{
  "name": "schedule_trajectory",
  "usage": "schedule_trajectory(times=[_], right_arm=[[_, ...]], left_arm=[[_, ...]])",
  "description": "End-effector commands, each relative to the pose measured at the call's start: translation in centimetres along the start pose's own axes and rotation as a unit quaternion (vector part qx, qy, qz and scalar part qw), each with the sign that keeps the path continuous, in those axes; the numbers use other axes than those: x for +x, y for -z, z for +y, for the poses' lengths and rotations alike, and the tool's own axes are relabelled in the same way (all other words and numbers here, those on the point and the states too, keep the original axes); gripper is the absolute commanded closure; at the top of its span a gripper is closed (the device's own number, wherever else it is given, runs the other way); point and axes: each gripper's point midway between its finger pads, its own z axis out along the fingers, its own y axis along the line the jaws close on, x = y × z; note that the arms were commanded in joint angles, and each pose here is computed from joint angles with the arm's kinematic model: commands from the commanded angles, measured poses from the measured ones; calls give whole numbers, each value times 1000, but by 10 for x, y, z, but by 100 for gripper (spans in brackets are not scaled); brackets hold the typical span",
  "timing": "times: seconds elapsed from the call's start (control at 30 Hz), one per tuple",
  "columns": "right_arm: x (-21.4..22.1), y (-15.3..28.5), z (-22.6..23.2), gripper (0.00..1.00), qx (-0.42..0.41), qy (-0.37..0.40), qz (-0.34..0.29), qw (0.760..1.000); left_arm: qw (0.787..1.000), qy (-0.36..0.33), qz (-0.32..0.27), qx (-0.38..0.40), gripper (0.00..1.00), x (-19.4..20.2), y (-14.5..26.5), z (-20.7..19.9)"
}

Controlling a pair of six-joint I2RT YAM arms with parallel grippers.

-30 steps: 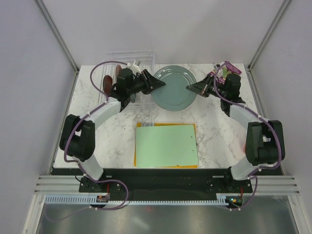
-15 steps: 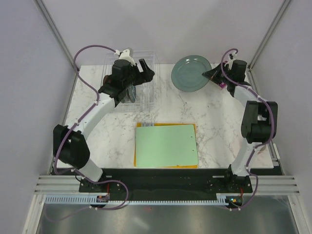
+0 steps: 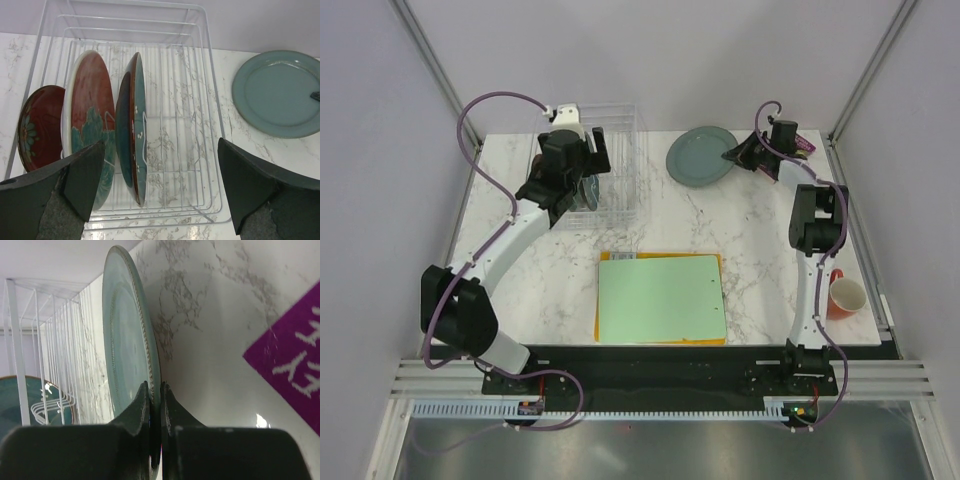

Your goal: Unload the plates from the dish rack

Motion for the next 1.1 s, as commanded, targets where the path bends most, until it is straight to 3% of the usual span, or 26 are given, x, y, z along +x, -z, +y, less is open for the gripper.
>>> schedule_trajectory(times=[0.0,0.07,0.1,0.2,0.23,0.37,0.53,0.8,1.07], right_arm=[[-37,0,61,100,-67,44,-29,996],[-26,-9,53,87,-61,40,-18,997],[-23,-10,50,74,-56,40,-14,998],[-7,-15,37,59,-32,40,3,999],[-5,-15,34,42,-29,40,5,999],[18,-23,36,22,-20,52,26,998],[26,-9,30,14,17,74,26,997],[15,35,6,4,157,131,-9,979],[-12,101,41,2,198,172,-80,962]], left_arm=[[999,-26,-15,-27,1,-4,-7,11],[999,-26,-12,-31,1,-1,-8,13],[999,-26,-11,-34,1,0,-9,14],[999,-28,-10,-39,1,1,-7,17],[999,-28,-10,-40,1,2,-7,17],[999,-27,-8,-40,1,1,-5,17],[998,-31,-7,-51,1,0,0,23],[997,-33,5,-76,0,9,-8,37],[997,-39,26,-65,6,23,-35,26]])
